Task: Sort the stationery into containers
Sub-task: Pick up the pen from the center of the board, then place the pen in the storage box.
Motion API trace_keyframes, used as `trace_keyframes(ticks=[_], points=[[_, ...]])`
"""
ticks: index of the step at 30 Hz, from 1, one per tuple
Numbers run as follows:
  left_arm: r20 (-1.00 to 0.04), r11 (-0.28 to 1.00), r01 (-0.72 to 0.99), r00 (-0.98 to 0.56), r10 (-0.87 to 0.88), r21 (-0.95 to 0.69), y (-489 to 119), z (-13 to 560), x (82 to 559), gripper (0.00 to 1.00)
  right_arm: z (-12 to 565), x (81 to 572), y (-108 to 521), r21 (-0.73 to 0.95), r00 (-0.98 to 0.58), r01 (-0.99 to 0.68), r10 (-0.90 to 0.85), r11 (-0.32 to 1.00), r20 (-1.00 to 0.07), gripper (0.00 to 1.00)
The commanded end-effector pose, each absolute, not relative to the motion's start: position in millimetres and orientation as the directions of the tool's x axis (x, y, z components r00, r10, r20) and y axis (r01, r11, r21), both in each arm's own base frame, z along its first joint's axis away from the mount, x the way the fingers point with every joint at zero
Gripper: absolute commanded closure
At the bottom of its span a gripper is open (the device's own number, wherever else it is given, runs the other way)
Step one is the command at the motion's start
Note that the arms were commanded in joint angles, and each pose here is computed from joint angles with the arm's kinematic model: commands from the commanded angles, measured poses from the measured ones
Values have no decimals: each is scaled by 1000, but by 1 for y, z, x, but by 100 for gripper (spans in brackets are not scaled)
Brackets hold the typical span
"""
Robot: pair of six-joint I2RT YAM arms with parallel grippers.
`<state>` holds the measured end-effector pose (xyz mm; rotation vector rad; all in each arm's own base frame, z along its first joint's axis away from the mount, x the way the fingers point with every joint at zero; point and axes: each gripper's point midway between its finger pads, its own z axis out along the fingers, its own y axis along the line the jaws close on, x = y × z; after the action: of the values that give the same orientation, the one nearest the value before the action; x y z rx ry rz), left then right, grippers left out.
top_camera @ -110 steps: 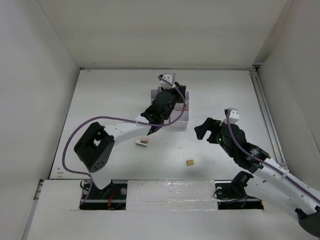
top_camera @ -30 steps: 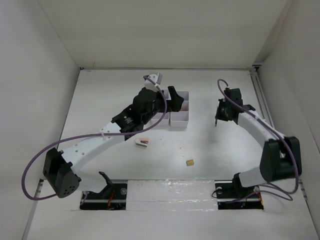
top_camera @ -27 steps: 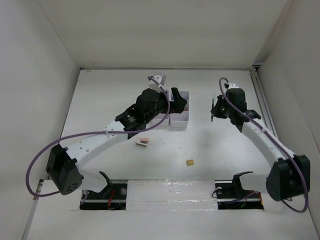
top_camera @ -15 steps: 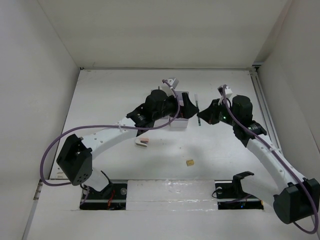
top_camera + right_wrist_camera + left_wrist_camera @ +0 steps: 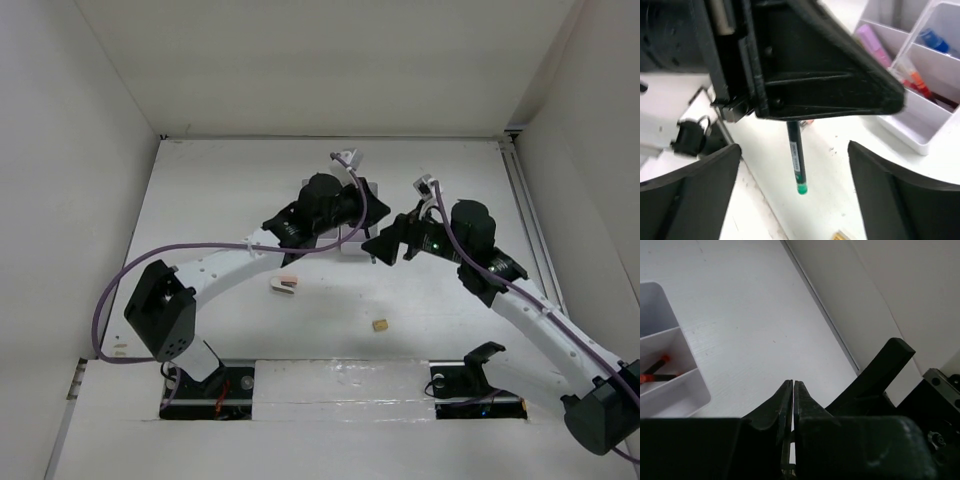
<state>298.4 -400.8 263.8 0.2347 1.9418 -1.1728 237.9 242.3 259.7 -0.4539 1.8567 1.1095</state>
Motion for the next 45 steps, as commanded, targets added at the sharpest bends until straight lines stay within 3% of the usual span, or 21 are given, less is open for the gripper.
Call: trace_keyframes(ticks=[1, 8, 12, 20, 29, 41, 45], points=[[-780, 555, 561, -539, -318, -615, -396, 299, 316, 100, 274, 259, 233, 480, -453, -627, 213, 614, -865, 0], [-827, 703, 437, -324, -460, -562, -360, 307, 360, 100, 233, 278, 184, 477, -461, -352, 294, 806, -837, 0], [-819, 742, 349, -198, -538, -572, -342, 309, 382, 100, 225, 271, 175, 472, -467, -328, 295, 818, -834, 0], [-846, 830, 183, -19, -534, -528, -337, 293, 413, 100, 216, 249, 165, 474, -477, -330, 289, 816, -830, 0], [-844, 845, 38, 43, -534, -533, -333, 258, 439, 100, 212, 238, 165, 474, -487, -354, 273, 806, -829, 0], [-833, 833, 36, 23, -552, -552, -354, 240, 454, 100, 209, 232, 168, 481, -505, -372, 262, 794, -822, 0], [-834, 834, 19, 12, -551, -551, -355, 229, 461, 88, 211, 231, 165, 479, -496, -369, 267, 797, -826, 0]])
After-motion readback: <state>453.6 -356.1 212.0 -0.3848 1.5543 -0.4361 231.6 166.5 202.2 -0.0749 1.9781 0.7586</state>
